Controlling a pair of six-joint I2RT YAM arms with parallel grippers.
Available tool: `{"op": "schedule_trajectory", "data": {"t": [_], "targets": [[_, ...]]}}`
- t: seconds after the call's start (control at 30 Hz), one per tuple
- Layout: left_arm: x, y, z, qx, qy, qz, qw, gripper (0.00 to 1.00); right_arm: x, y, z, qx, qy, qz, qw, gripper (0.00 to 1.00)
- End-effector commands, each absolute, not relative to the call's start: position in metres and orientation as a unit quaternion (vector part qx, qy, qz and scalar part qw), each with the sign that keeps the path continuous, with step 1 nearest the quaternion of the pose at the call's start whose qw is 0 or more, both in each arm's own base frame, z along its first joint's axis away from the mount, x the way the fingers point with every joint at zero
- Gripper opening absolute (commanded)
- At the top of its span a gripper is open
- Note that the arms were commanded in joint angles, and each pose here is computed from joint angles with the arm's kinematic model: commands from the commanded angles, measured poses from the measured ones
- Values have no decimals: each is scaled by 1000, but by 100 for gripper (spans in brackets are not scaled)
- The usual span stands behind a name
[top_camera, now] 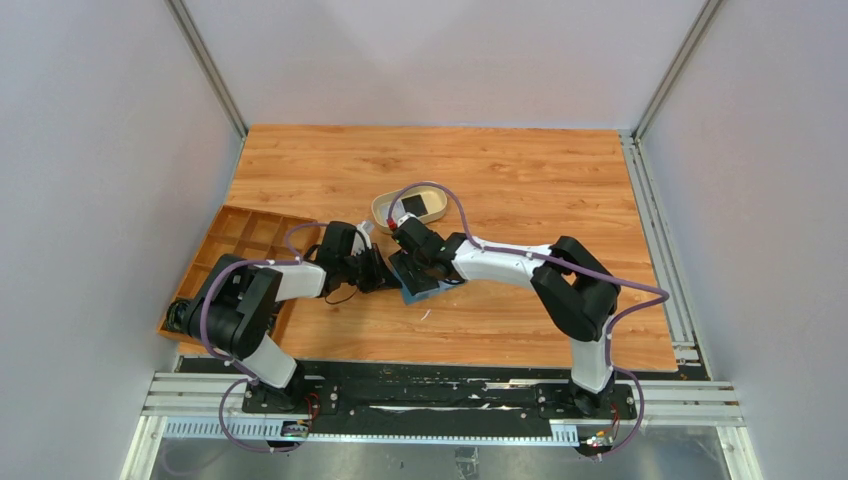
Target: Take the credit cards out of the card holder
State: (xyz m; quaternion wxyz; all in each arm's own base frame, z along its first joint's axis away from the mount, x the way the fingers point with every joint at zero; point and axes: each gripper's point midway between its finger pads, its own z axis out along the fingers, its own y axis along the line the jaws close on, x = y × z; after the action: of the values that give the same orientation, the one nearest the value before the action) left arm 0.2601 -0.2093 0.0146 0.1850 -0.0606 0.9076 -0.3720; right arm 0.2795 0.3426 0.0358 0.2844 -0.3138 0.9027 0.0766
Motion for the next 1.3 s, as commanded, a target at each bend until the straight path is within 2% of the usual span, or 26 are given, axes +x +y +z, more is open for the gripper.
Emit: {"op": "schedule_trajectory", "data": {"t": [0.0,0.5,0.93,1.17,1.27], "targets": [[223,-173,-36,-80,952,-269,120,0,297,301,35,-318,901,-8,296,72],[220,-173,-41,-77,954,-269,110,0,322,293,85,-334,872,-40,355,74],[220,-174,-42,-75,954,-269,107,0,305,310,57,-319,894,39,313,74],[220,-173,-41,-73,955,-267,106,0,297,317,45,-272,909,158,274,72],[221,-173,-42,-73,955,-266,106,0,292,321,41,-270,910,177,260,71]]}}
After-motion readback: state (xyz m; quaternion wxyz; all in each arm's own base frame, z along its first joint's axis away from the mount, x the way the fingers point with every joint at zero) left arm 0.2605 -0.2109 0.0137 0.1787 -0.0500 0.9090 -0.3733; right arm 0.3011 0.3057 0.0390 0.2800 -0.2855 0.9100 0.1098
